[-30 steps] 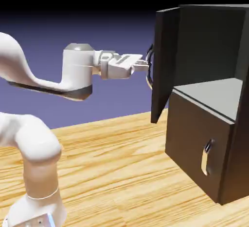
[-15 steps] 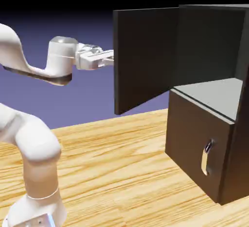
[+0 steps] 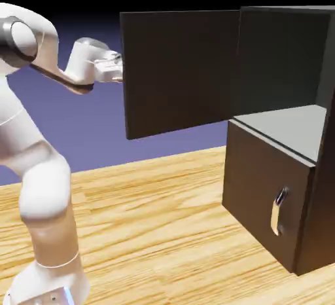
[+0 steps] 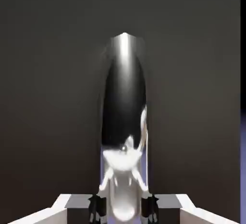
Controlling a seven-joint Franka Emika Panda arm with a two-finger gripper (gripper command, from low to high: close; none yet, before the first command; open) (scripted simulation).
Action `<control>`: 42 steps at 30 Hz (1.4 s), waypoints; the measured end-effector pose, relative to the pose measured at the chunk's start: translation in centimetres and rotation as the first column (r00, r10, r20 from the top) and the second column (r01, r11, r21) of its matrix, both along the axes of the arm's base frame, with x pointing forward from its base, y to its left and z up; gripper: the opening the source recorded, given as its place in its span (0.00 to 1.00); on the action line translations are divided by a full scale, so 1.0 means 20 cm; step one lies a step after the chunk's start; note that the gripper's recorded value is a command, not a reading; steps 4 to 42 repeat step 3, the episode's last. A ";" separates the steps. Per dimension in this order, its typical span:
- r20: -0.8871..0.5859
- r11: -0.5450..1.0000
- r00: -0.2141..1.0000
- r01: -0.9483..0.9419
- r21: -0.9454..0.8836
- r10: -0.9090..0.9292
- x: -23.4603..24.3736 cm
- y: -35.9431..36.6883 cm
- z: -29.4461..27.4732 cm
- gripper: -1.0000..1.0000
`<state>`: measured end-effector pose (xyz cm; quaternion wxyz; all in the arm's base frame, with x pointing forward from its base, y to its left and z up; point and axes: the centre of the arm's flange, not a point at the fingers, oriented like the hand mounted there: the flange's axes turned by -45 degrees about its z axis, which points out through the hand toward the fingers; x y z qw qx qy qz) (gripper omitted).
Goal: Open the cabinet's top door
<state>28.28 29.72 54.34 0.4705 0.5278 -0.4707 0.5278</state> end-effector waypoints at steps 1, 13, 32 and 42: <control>0.000 1.000 1.000 0.012 0.000 -0.012 0.01 0.02 0.00 0.00; 0.000 1.000 1.000 0.029 0.000 -0.029 0.02 0.05 0.00 0.00; 0.000 1.000 1.000 0.029 0.000 -0.029 0.02 0.05 0.00 0.00; 0.000 1.000 1.000 0.029 0.000 -0.029 0.02 0.05 0.00 0.00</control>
